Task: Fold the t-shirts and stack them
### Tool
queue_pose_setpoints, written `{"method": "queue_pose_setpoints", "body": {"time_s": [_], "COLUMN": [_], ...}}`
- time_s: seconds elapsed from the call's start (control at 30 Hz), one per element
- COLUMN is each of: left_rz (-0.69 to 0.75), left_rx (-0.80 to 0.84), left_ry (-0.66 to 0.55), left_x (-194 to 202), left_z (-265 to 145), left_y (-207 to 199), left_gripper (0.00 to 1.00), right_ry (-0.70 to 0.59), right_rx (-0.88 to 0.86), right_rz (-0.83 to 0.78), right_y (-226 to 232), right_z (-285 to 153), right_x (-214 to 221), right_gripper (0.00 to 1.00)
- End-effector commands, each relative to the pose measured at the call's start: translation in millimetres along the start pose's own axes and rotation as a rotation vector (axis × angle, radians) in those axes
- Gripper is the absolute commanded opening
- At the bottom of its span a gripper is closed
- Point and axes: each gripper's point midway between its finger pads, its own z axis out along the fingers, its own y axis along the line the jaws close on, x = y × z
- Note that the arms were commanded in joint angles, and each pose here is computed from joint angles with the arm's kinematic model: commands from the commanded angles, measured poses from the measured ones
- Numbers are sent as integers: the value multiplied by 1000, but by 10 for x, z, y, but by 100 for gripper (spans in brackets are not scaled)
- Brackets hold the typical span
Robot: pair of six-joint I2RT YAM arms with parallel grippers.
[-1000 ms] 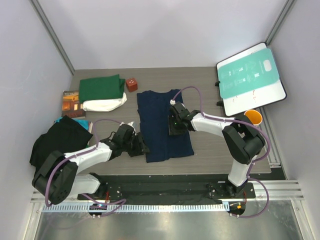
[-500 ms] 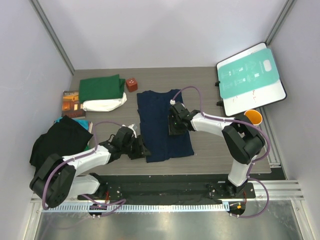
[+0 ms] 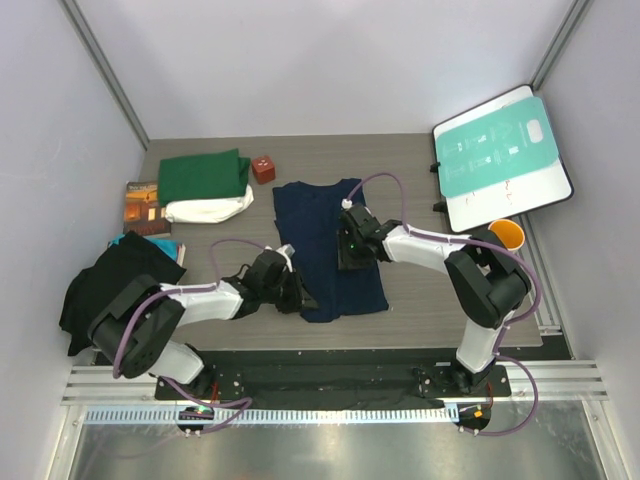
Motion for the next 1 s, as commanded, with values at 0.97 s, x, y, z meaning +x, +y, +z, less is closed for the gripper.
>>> {"method": "queue_pose_setpoints", "body": {"time_s": [0.97], "left_rz": [85], "left_rx": [-396], "left_ry": [44], "left_x": [199], "left_z": [-346], "left_y": [788], "left_gripper": [17], "right_ry": [-1], "right_rx": [110], "right_rz": [133], "right_y": [-802], "right_z": [-610], "right_x": [578], "right_gripper": [62]}}
